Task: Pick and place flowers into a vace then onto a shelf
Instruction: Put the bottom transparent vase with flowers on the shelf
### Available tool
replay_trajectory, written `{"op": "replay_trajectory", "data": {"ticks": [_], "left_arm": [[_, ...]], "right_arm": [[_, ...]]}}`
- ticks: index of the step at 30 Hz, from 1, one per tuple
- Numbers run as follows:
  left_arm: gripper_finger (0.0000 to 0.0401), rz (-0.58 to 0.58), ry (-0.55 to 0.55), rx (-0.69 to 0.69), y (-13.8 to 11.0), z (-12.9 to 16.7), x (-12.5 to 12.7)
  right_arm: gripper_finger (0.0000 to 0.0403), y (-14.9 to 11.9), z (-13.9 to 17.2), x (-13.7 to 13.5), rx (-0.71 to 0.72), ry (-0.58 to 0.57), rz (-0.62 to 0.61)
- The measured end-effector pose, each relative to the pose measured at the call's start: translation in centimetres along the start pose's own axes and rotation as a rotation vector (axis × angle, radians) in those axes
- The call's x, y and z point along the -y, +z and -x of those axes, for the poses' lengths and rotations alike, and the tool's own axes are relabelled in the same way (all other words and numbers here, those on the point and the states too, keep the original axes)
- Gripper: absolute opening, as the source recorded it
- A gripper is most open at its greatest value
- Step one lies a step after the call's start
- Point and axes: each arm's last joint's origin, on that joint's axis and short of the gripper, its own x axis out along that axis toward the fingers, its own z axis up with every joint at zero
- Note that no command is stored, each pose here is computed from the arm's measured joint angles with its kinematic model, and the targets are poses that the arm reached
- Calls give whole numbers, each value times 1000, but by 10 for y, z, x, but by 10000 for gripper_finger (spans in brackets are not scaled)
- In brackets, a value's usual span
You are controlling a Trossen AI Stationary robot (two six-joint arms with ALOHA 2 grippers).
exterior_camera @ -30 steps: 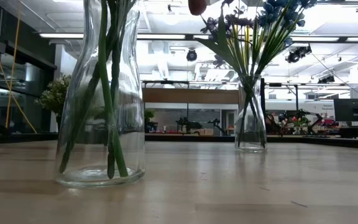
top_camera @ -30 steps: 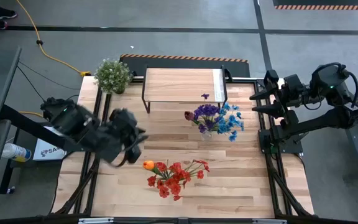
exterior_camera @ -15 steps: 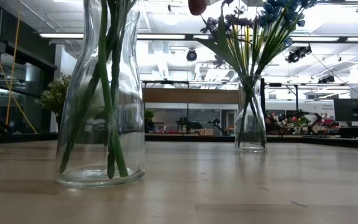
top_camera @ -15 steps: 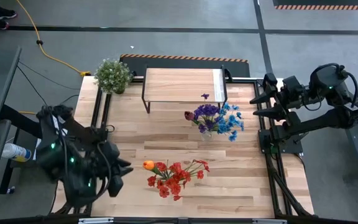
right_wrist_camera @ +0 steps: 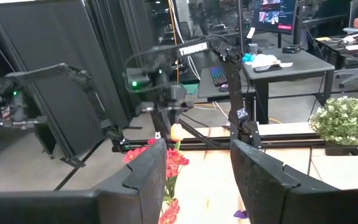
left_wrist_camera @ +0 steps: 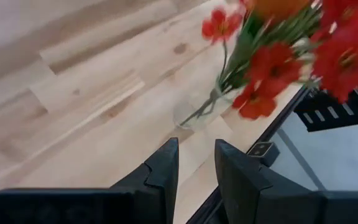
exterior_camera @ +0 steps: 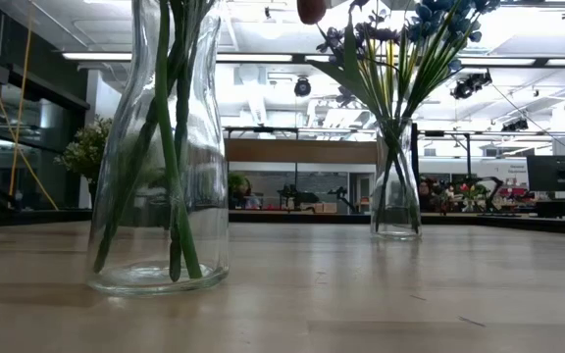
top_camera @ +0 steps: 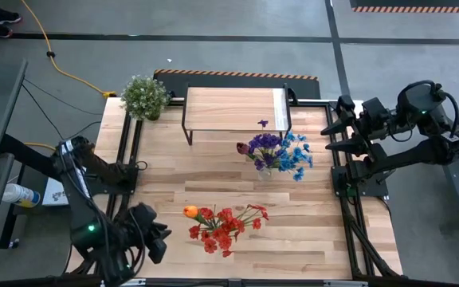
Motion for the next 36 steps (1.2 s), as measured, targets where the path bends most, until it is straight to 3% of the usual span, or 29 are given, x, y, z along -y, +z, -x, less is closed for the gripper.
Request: {"op": "replay_trajectory", "data": {"ticks": [20, 28, 36], "left_arm": [[138, 134, -135, -38, -60, -75, -23], [138, 184, -143, -22, -67, -87, -32], [146, 173, -171, 97, -65, -90, -36]], "right_arm": [[163, 0, 0, -1, -4, 22, 0], [161, 0, 0, -1, -4, 21, 0], [157, 0, 0, -1, -3, 19, -3]]}}
